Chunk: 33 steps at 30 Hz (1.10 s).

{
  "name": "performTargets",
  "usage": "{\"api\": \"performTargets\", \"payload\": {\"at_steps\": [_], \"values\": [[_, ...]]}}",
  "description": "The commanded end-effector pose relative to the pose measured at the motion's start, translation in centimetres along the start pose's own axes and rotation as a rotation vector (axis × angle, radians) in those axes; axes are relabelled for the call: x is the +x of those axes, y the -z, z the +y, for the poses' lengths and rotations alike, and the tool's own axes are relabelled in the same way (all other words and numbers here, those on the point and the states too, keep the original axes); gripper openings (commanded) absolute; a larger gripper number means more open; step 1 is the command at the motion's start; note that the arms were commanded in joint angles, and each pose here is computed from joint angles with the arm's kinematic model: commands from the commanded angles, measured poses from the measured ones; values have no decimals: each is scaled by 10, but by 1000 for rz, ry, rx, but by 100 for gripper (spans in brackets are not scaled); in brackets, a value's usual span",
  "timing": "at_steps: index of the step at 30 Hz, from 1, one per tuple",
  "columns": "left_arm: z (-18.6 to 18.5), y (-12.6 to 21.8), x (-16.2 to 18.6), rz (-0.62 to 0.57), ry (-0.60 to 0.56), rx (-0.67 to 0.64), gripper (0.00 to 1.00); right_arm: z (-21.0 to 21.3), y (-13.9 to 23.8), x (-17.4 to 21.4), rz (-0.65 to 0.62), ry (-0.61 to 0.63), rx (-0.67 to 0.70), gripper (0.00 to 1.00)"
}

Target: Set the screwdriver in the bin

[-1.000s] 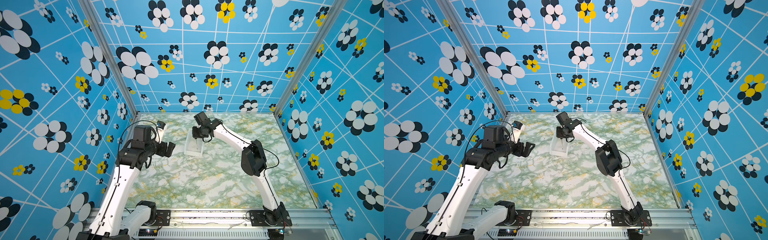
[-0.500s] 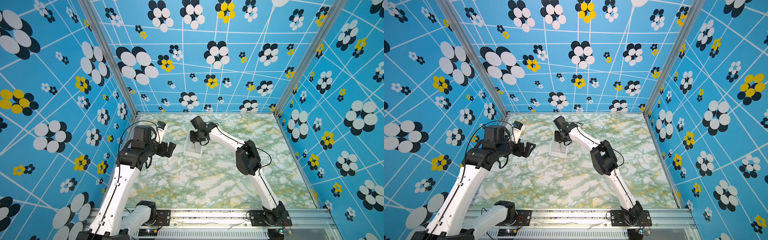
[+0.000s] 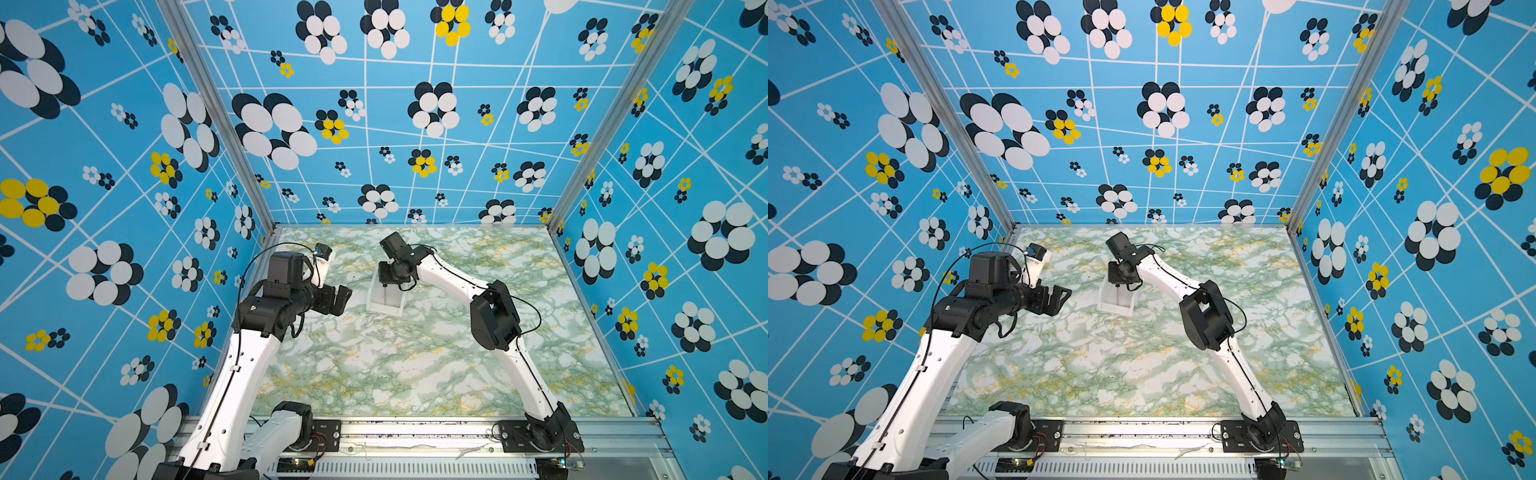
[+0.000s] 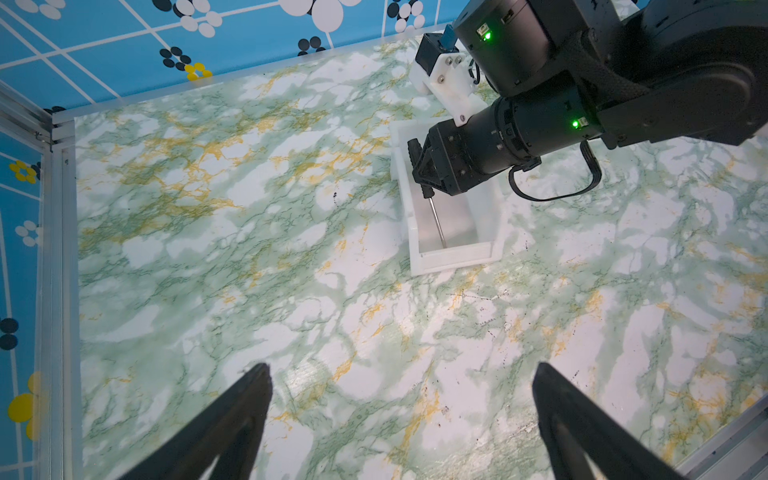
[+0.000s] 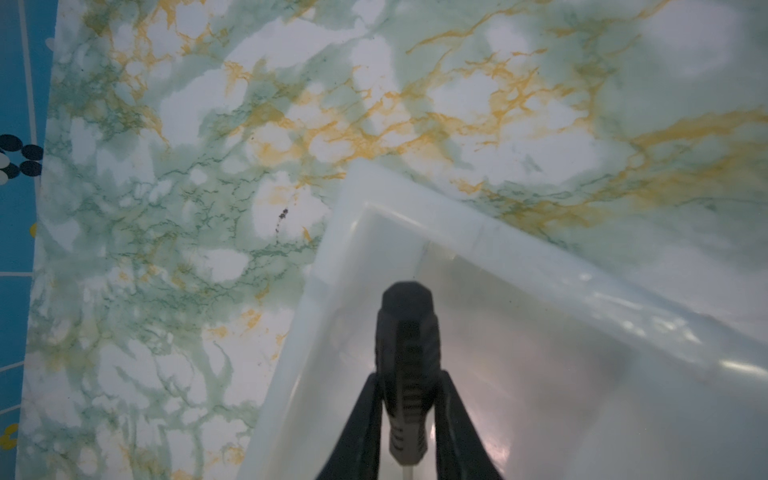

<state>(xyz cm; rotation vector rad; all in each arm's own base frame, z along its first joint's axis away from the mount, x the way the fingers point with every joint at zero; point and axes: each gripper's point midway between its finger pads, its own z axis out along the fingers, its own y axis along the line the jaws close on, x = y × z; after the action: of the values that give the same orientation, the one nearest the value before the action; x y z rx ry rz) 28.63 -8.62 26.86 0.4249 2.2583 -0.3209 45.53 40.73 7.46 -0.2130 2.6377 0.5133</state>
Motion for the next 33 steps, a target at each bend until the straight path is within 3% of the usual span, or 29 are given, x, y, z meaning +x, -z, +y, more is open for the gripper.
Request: {"api": "performTargets", "payload": {"at_steps": [1,13,21,27,33], "values": [[0,2,0,-12,17,6,99,4,-4,5,11,1,8,26],[4,-4,2,0,20,-3,99,11,33,-16,-53,63,9,36],[21,-21,10,57,21,-74,99,21,131,-44,-261,142,-30,44],[31,-35,15,70,34,-113,99,-11,195,-34,-414,180,15,54],[42,-49,21,99,51,-150,99,-81,214,8,-401,184,183,61]]}}
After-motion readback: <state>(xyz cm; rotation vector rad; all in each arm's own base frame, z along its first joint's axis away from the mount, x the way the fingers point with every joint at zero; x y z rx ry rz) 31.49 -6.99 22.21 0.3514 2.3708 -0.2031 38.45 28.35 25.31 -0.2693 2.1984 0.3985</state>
